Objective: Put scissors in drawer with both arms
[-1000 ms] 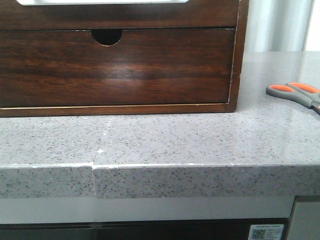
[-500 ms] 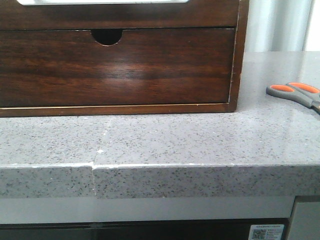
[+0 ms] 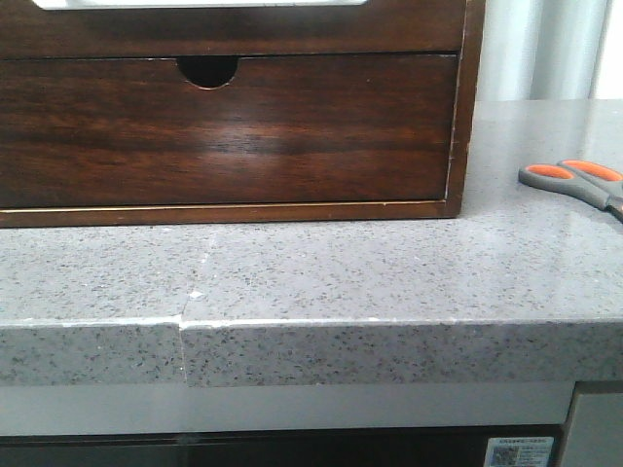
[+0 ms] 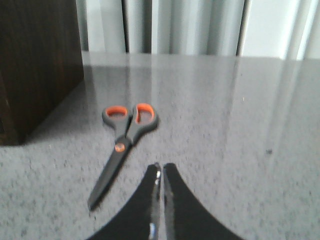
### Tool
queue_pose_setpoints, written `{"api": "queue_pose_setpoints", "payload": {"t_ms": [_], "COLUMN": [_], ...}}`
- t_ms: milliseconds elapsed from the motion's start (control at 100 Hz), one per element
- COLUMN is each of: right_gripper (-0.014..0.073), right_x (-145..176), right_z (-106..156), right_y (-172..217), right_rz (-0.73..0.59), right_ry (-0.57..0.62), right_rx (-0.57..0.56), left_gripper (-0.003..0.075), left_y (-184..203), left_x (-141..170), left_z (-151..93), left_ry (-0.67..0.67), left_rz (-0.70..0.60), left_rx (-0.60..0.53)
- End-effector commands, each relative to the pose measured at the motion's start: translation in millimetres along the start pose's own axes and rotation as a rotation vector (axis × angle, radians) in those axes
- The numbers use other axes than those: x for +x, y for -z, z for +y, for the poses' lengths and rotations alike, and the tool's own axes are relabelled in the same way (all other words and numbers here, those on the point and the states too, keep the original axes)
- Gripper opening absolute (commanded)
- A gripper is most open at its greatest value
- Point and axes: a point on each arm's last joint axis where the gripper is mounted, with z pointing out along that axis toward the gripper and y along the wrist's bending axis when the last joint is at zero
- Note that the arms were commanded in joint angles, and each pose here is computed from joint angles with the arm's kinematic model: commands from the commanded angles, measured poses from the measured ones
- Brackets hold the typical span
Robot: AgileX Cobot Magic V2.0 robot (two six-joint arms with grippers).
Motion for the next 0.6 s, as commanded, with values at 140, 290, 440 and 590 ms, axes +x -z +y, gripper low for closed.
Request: {"api": "queue_pose_setpoints", "payload": {"t_ms": [140,290,440,590], "right_gripper": [-0.0041,-0.0041,-0.0041,-0.0041], "right_x": [-17.5,-28.3,-41.5,-51.8], "right_z": [0.0,-1.0,-2.6,-4.0], "right_y": [3.8,5.9,7.6,4.3], "right_rz": [-0.272,-0.278,-0.216,-0.09], "right_ry": [0.01,0.011,0.01,0.003], "right_rx": [0.009,0.011,0.014,0.011], "left_gripper": [-0.0022,-0.0022,-0.0022,-0.0022], "left_y": [4.5,8.5,13.3,15.0], "left_x": [-19.3,-31.7,-50.6,-76.0], "left_z": [-0.7,-1.3,-2.3,-3.7], "left_ry": [0.0,0.0,0.0,-0.004], "left_rz": [-0.282,-0.388,-0.415,-0.351], "left_rx": [0.012,0.017,0.018,0.016]}}
